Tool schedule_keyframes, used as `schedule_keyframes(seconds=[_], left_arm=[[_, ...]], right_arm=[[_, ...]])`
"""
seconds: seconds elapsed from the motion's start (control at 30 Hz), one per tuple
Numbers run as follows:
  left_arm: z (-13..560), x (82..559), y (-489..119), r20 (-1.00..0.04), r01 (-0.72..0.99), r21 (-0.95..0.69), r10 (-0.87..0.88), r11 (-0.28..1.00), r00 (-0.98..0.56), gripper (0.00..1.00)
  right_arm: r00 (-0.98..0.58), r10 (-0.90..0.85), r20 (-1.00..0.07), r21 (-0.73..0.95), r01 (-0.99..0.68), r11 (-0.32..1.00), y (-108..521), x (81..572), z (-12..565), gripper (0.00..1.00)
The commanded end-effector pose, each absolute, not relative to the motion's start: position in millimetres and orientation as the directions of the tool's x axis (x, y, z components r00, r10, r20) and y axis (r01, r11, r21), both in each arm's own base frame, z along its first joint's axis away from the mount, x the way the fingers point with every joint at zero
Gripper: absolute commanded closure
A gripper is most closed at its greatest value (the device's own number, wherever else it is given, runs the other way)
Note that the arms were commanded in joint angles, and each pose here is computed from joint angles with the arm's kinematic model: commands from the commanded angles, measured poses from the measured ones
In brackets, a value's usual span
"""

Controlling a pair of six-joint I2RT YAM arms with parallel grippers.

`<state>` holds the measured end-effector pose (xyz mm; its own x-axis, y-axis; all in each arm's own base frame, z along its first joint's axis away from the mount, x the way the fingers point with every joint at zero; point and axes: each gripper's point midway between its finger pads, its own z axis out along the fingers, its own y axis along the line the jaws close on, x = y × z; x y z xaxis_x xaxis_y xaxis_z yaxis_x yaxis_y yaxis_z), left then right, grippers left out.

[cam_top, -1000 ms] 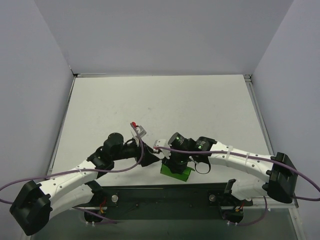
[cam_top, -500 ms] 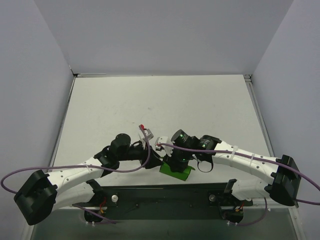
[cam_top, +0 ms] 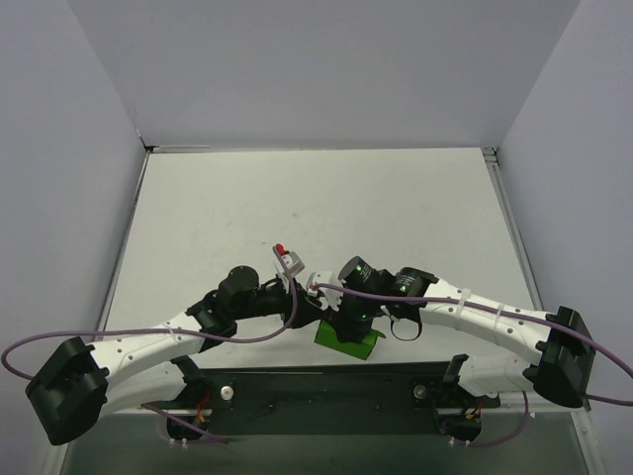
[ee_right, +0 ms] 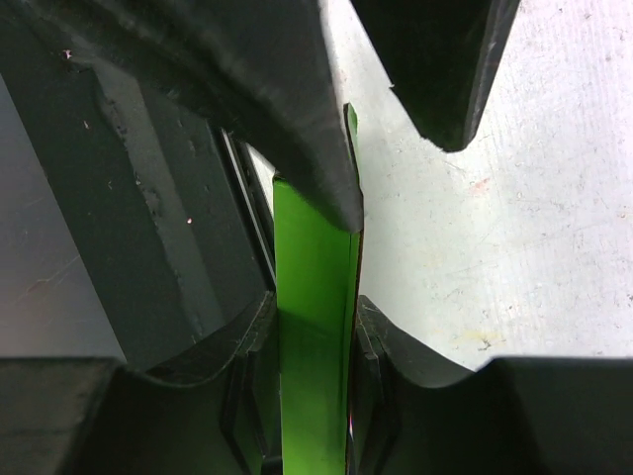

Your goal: Fold the paper box

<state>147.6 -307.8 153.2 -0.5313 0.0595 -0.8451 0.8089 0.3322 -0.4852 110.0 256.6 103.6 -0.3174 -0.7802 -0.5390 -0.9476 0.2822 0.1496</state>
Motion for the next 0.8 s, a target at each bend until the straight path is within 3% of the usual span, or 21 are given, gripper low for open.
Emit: schedule_keyframes(seconds=[0.0, 0.2, 0.57, 0.77], left_arm=[[193.8, 157.7, -311.5, -0.898, 0.845, -0.428, -0.043, 0.320, -0.438, 0.59], [184.5, 151.3, -313.6, -0.885, 0.841, -0.443, -0.002, 0.311, -0.466, 0.67], [182.1, 148.2, -311.0, -0.882, 0.838, -0.443, 0.011, 0.319, -0.470, 0.68], [182.1, 147.0, -311.6, -0.882, 0.838, -0.443, 0.014, 0.318, -0.472, 0.79]], right_arm=[[-0.315, -0.769, -0.556, 0.167, -0.949, 0.268, 259.9, 107.6, 116.1, 0.95], [-0.314, -0.770, -0.556, 0.161, -0.949, 0.271, 259.2, 108.5, 116.1, 0.96], [-0.315, -0.769, -0.557, 0.159, -0.949, 0.273, 259.0, 108.9, 116.4, 0.96], [-0.311, -0.768, -0.559, 0.141, -0.949, 0.281, 258.3, 112.0, 116.8, 0.96]])
